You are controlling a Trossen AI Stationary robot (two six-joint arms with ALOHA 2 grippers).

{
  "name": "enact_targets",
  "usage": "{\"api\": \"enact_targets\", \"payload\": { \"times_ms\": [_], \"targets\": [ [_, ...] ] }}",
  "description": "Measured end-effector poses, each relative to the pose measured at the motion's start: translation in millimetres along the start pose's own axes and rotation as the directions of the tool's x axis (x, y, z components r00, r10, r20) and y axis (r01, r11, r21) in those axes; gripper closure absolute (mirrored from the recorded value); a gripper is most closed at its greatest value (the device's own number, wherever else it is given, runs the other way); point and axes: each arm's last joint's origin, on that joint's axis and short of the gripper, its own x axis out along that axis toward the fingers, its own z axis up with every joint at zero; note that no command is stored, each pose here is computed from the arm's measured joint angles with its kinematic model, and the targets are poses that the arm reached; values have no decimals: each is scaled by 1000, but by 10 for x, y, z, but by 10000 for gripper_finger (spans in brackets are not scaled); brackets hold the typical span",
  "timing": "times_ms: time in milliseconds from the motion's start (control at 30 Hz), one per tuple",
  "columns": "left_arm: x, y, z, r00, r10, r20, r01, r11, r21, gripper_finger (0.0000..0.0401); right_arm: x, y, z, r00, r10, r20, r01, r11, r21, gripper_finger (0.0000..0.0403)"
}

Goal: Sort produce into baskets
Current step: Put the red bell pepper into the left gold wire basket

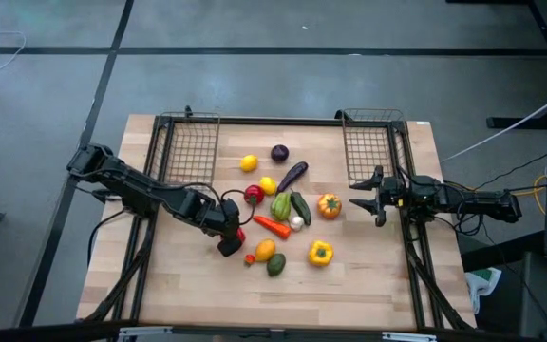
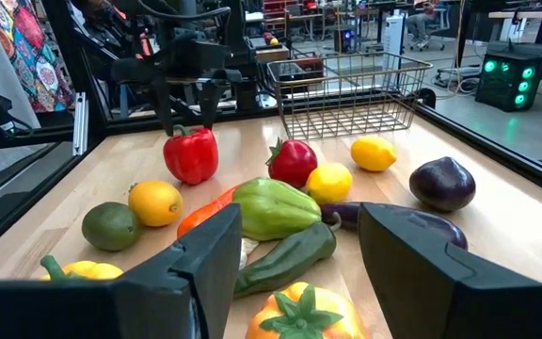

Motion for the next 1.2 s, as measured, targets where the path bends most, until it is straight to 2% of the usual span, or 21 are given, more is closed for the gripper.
{"api": "enact_targets", "payload": {
  "times_ms": [667,1200],
  "targets": [
    [113,-37,12,1000,7,-6,-6,994,112,95,0,4,-2,1000,15,-3,-15,1000,0,189],
    [115,-35,12,1000,7,-7,-6,995,96,95,0,4,-1,1000,15,-2,-15,1000,0,189]
  ]
}}
